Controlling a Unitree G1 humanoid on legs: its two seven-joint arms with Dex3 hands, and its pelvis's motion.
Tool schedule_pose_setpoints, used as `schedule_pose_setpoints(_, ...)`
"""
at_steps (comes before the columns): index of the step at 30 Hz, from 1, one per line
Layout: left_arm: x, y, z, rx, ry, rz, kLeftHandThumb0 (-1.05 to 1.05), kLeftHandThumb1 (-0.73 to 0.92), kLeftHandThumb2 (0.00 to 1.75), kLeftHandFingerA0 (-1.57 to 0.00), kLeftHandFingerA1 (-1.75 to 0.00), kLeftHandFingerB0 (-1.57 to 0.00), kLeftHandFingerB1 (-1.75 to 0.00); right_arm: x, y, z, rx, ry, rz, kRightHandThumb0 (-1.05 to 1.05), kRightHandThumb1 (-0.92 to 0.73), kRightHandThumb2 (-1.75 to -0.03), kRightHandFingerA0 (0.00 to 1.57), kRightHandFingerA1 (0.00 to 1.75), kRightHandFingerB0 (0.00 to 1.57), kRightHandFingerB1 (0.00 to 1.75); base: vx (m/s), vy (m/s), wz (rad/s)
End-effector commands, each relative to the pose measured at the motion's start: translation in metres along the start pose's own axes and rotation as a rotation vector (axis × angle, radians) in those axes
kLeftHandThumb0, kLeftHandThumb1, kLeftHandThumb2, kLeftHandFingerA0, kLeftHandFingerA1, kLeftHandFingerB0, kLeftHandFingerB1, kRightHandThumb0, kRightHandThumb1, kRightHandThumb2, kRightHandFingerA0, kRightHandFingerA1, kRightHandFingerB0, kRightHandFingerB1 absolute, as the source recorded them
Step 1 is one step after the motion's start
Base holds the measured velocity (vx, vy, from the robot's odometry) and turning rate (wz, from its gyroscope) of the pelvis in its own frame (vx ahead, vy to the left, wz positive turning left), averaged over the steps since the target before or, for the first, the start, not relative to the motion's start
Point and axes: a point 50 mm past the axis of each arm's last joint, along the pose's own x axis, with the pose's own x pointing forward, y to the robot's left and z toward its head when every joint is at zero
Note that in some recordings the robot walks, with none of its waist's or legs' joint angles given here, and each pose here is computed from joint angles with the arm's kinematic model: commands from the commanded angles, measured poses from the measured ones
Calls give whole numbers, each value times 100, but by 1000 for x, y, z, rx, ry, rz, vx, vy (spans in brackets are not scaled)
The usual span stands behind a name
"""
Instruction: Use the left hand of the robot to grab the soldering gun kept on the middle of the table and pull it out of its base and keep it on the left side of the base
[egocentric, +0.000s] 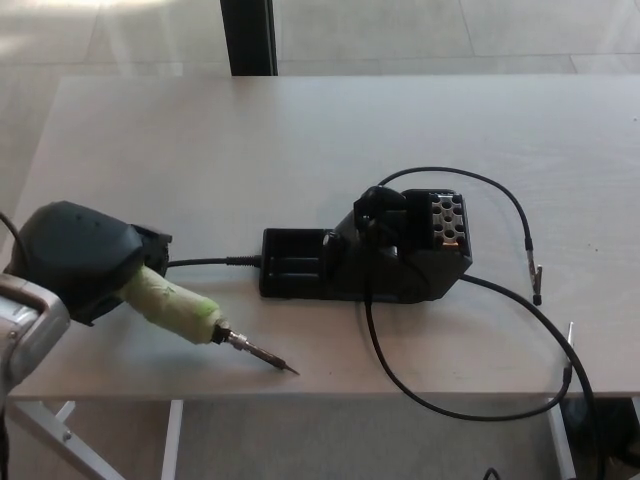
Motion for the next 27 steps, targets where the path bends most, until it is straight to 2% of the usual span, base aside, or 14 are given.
schedule_pose_setpoints(1,0,0,-1,68,31,-63,-48,66,59,-29,-111,-4,-37,-1,-9,4,-10,-11,-18,-105,-58,-95,76,65,58,48,0,0,0)
schedule_pose_setpoints(2,-1,-1,1,95,30,-87,-49,63,65,-9,-71,0,-15,-1,-9,4,-7,-14,-16,-105,-59,-95,77,65,56,47,0,0,0)
schedule_pose_setpoints(3,-2,-2,3,64,22,-107,-54,65,59,0,0,0,0,-1,-9,3,-15,-16,-13,-105,-60,-94,75,64,53,46,0,0,0)
schedule_pose_setpoints(15,-7,8,17,32,-7,-153,-53,64,59,0,0,0,0,-1,-9,5,-9,-32,-6,-105,-58,-91,69,67,52,44,0,0,0)
schedule_pose_setpoints(18,-7,11,17,47,-16,-170,-56,64,59,0,0,0,0,-1,-9,4,34,-30,-7,-105,-55,-88,67,67,45,42,0,0,0)
schedule_pose_setpoints(20,-7,17,17,39,-31,-224,-56,64,59,0,0,0,0,-1,-9,5,26,-27,-5,-105,-54,-90,64,66,40,40,0,0,0)
schedule_pose_setpoints(21,-7,22,17,40,-38,-255,-59,56,73,0,0,0,0,-1,-10,5,43,-28,-6,-105,-53,-89,64,68,38,41,0,0,0)
schedule_pose_setpoints(26,-11,52,18,24,-55,-407,-66,59,75,0,0,0,0,-1,-8,4,46,-24,-1,-105,-54,-89,61,66,35,40,0,0,0)
schedule_pose_setpoints(27,-12,55,18,16,-58,-413,-65,66,60,0,0,0,0,-1,-7,4,51,-23,1,-105,-52,-90,61,68,34,40,0,0,0)
